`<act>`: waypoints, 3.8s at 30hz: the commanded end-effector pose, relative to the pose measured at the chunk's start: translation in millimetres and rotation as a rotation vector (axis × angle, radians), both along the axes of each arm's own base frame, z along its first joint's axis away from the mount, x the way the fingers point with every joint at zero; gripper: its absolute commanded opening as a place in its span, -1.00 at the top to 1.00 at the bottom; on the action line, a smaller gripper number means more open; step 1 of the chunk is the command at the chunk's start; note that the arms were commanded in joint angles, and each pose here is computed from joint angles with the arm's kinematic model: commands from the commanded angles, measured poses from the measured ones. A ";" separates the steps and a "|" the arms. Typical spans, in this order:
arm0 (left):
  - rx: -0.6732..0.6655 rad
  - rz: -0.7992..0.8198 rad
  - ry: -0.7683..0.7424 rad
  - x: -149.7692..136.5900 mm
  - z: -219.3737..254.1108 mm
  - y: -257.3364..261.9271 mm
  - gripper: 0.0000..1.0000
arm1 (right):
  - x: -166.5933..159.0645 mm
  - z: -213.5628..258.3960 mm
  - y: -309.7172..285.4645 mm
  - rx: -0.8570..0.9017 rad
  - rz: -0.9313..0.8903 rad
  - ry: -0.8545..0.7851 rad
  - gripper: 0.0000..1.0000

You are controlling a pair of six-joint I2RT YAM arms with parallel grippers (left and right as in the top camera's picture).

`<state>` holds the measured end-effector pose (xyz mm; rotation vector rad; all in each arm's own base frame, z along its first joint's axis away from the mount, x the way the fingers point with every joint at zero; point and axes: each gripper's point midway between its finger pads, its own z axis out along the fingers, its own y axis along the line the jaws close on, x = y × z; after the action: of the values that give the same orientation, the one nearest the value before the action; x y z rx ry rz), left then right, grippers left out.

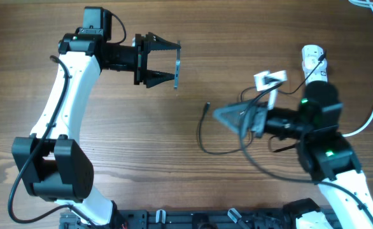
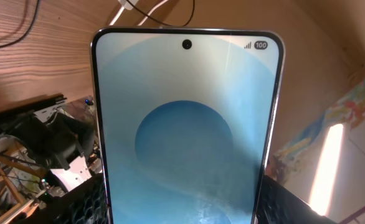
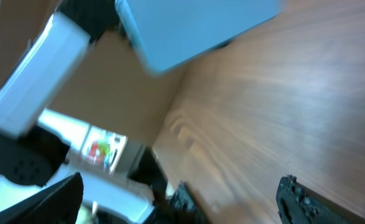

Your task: Plug charger to phone and switch on socket

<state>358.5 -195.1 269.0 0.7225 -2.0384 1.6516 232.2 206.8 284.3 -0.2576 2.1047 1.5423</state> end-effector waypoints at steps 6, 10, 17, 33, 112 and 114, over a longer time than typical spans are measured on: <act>-0.005 0.007 -0.044 -3.1 17.6 2.2 -0.40 | 17.3 40.8 28.7 -0.688 -0.266 -0.067 -0.99; -0.005 0.007 -0.044 -3.1 17.6 2.2 -0.40 | 38.5 55.9 69.5 -0.794 -0.311 -0.103 -0.99; -0.005 0.007 -0.044 -3.1 17.6 2.2 -0.40 | 82.2 32.9 102.7 -0.818 -0.446 -0.091 -0.96; -0.006 0.012 -0.018 -3.2 17.6 2.2 -0.40 | 103.5 21.1 95.6 -0.879 -0.568 -0.113 -0.07; -0.032 0.007 0.027 -6.2 21.7 1.3 -0.34 | 104.6 42.6 60.9 -0.115 -1.283 0.556 0.91; -0.032 0.007 0.027 -6.2 21.7 1.3 -0.11 | 104.4 42.4 60.7 -0.054 -1.315 0.605 0.91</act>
<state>357.6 -193.5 272.7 0.7842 -1.9773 1.6204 337.3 277.1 302.1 1.2415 2.0755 0.6013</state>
